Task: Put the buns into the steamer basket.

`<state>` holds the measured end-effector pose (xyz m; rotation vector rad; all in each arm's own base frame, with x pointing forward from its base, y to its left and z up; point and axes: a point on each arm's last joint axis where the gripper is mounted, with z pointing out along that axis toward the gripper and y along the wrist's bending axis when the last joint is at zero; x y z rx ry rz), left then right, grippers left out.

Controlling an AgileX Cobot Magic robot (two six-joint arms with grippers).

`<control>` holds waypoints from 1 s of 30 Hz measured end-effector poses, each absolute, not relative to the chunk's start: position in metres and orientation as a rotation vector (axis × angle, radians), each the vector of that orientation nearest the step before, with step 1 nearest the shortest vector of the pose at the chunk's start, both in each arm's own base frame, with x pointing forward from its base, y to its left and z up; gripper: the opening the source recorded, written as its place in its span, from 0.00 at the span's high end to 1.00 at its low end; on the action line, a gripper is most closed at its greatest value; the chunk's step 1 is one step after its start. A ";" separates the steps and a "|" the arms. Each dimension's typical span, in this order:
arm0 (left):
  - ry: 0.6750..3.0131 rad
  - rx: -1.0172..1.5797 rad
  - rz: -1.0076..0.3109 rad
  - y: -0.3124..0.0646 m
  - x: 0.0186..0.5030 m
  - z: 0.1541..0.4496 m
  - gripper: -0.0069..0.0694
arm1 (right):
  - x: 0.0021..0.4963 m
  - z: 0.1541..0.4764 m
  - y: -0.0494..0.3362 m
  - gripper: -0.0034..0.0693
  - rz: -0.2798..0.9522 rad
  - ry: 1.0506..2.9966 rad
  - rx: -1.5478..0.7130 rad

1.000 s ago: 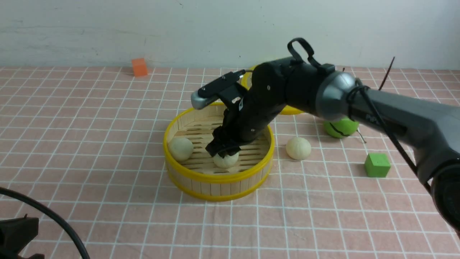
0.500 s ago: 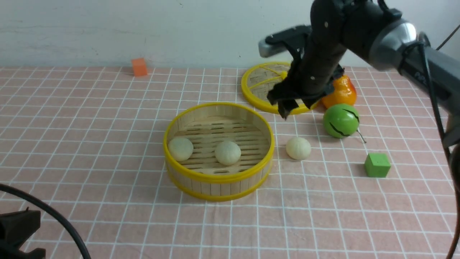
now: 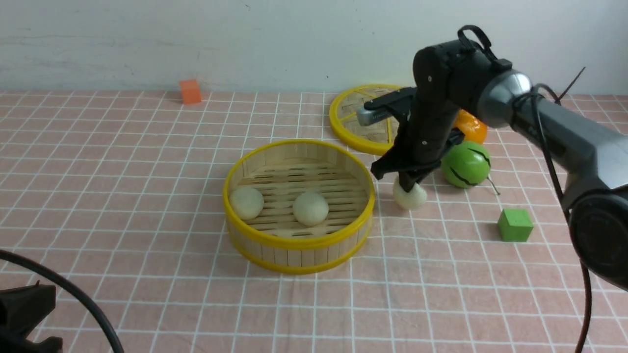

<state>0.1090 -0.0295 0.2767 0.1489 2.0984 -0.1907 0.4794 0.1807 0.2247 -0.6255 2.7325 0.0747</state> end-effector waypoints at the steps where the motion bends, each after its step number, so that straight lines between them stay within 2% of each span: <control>1: 2.098 0.149 -0.191 -0.029 0.109 0.277 0.93 | 0.477 0.240 0.188 0.93 0.098 2.684 -0.637; 4: 2.089 0.145 -0.197 -0.030 0.109 0.278 0.93 | 0.466 0.284 0.215 0.93 0.177 2.528 -0.688; 7: 2.086 0.140 -0.202 -0.030 0.109 0.278 0.93 | 0.457 0.296 0.247 0.93 0.232 2.389 -0.785; 8: 2.086 0.140 -0.202 -0.030 0.110 0.278 0.93 | 0.457 0.296 0.247 0.93 0.231 2.387 -0.791; 11: 2.086 0.138 -0.203 -0.030 0.109 0.278 0.92 | 0.461 0.265 0.273 0.91 0.247 2.346 -0.881; 14: 2.086 0.136 -0.207 -0.030 0.109 0.278 0.92 | 0.469 0.223 0.280 0.82 0.237 2.404 -0.911; 16: 2.087 0.135 -0.208 -0.030 0.109 0.278 0.91 | 0.474 0.204 0.280 0.70 0.227 2.429 -0.913; 18: 2.087 0.134 -0.209 -0.030 0.109 0.278 0.91 | 0.474 0.206 0.280 0.55 0.242 2.417 -0.904; 19: 2.087 0.134 -0.209 -0.030 0.109 0.278 0.91 | 0.474 0.207 0.280 0.54 0.245 2.415 -0.904; 20: 2.087 0.134 -0.209 -0.030 0.109 0.278 0.91 | 0.471 0.216 0.281 0.44 0.271 2.412 -0.891; 22: 2.084 0.134 -0.212 -0.030 0.110 0.278 0.91 | 0.465 0.231 0.280 0.31 0.319 2.413 -0.880; 24: 2.078 0.134 -0.214 -0.031 0.110 0.279 0.91 | 0.456 0.261 0.277 0.23 0.350 2.398 -0.855; 26: 2.071 0.132 -0.222 -0.031 0.110 0.279 0.91 | 0.442 0.307 0.269 0.20 0.364 2.335 -0.833; 27: 2.071 0.131 -0.223 -0.031 0.110 0.279 0.91 | 0.440 0.312 0.268 0.20 0.363 2.328 -0.832; 30: 2.115 0.043 -0.336 -0.033 0.103 0.283 0.91 | 0.398 0.398 0.242 0.25 0.358 2.184 -0.797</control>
